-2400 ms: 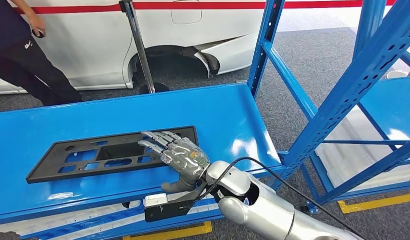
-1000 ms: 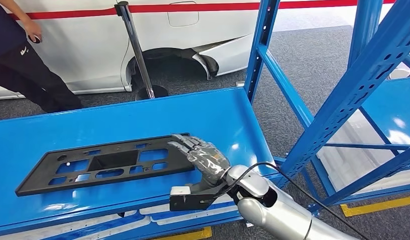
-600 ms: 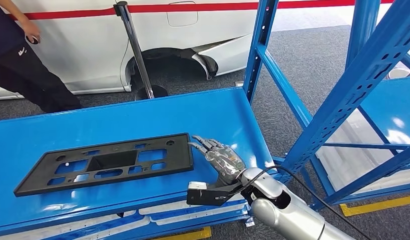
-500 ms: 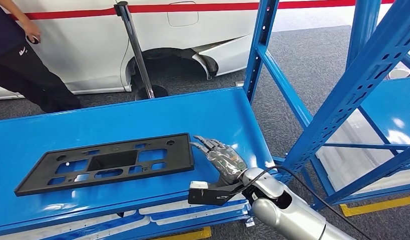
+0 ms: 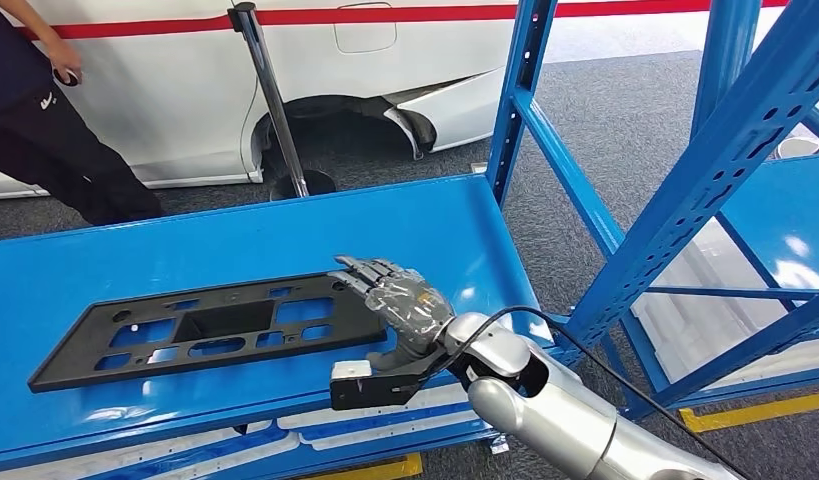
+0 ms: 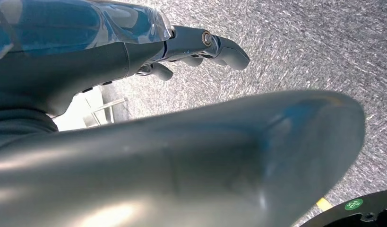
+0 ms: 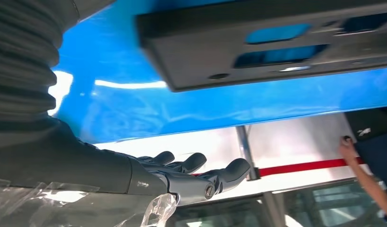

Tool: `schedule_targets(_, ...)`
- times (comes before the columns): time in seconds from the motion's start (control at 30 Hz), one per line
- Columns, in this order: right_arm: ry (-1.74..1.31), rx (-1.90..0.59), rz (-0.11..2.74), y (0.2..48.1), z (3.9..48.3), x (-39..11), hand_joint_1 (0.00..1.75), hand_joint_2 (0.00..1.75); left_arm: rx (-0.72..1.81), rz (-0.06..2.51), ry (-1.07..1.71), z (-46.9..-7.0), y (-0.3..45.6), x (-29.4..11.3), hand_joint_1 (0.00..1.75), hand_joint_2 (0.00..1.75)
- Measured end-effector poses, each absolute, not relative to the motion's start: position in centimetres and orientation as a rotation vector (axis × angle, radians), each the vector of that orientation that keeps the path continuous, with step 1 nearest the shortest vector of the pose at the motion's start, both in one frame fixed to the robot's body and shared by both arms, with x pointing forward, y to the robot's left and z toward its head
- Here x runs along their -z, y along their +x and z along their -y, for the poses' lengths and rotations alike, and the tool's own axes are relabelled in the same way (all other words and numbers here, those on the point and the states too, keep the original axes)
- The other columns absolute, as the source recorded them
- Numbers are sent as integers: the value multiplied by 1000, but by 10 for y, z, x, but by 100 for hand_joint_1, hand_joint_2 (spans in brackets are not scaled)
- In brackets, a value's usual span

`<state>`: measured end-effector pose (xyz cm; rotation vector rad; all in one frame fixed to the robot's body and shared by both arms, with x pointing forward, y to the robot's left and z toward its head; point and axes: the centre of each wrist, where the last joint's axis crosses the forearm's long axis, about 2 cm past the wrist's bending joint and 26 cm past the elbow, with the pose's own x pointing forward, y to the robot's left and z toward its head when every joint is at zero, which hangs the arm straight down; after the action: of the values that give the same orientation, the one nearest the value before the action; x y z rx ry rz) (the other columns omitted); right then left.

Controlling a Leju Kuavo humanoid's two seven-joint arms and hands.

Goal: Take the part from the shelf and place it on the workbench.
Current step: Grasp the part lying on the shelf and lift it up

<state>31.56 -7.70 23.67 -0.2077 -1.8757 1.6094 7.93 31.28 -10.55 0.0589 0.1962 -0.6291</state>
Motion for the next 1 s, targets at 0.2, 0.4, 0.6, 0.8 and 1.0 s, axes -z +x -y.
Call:
schedule_targets(0.2, -186, -1698, 1864, 312, 50, -238, 0, 175, 632, -194, 57, -313, 82, 105, 0, 0)
schedule_targets(0.4, -154, -1742, 1842, 308, 30, -232, 0, 175, 638, -196, 52, -312, 83, 105, 0, 0)
schedule_targets(0.6, -123, -1783, 1811, 305, 19, -226, 0, 175, 644, -197, 51, -312, 83, 105, 0, 0)
schedule_targets(0.8, -95, -1826, 1766, 303, 6, -216, 0, 175, 654, -197, 51, -312, 86, 104, 0, 0)
schedule_targets(1.0, -79, -1845, 1736, 304, -2, -210, 0, 175, 665, -201, 46, -312, 88, 104, 0, 0)
